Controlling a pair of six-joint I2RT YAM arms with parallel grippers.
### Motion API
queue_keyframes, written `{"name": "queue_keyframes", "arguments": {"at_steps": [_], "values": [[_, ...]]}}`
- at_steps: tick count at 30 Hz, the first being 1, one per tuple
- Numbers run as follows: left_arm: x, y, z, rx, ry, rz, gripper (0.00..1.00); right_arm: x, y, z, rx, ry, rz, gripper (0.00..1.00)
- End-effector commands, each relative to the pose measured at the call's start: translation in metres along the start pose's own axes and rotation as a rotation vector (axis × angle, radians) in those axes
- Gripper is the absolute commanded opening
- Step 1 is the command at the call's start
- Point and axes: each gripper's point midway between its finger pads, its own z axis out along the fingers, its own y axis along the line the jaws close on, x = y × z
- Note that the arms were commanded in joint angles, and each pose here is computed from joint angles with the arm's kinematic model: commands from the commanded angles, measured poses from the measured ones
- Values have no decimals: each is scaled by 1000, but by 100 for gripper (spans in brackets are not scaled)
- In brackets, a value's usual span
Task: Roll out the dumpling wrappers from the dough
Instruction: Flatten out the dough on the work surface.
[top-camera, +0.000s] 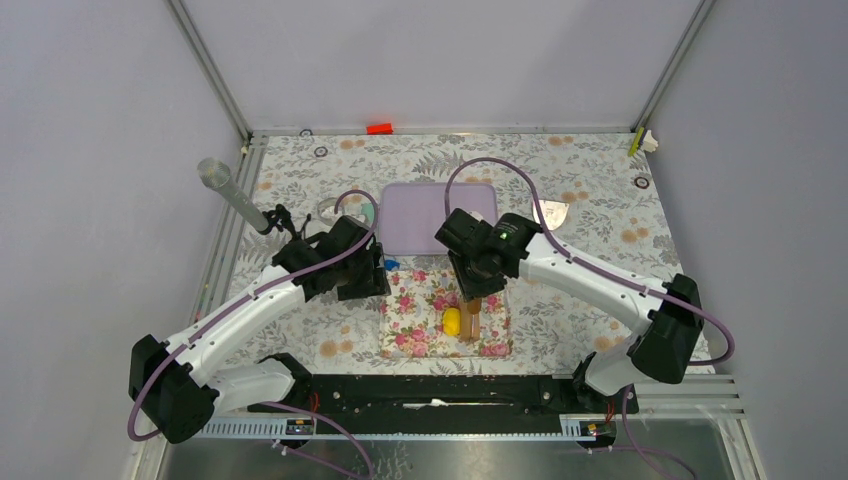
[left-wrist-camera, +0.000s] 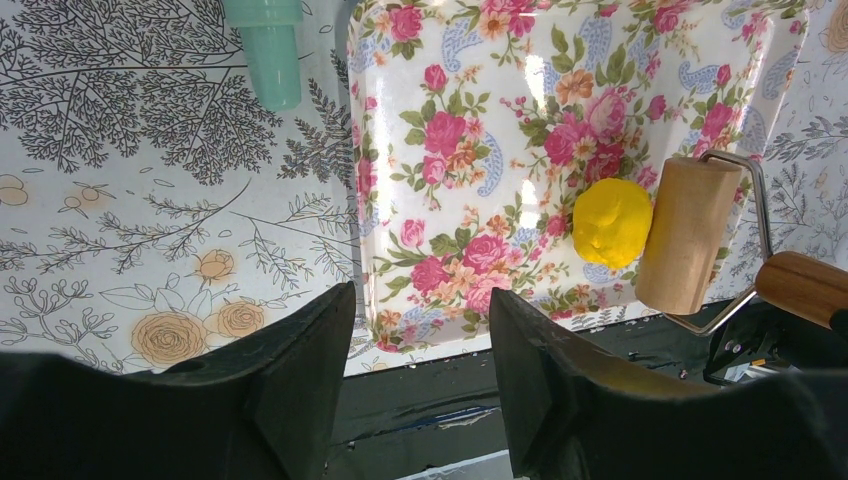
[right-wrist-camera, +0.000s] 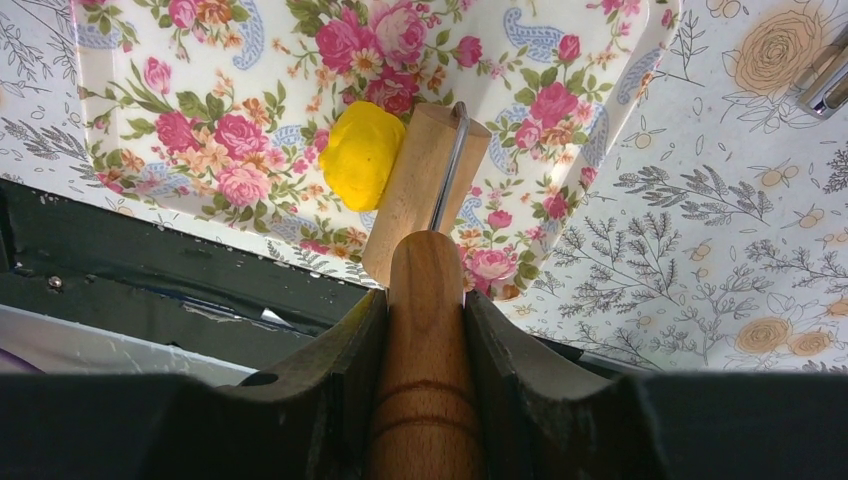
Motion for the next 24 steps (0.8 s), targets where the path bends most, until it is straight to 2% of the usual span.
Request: {"name": "queue_keyframes", "arguments": {"at_steps": [1,6,10,24], "values": [[-10,0,-2,-2,-49,3,57,-18,2,-19,-5,-60,4,0],[-11,0,-4,-1,-55,5,57,-29,-4,-42,20,-95,-7,0],[-12,1,-4,-5,-62,2,57,-37,7,-51,-26,-112,-8,0],[-12,5,-4,-16,-67,-4,57,-27,33,-23,-90,-45,-47,0]]}}
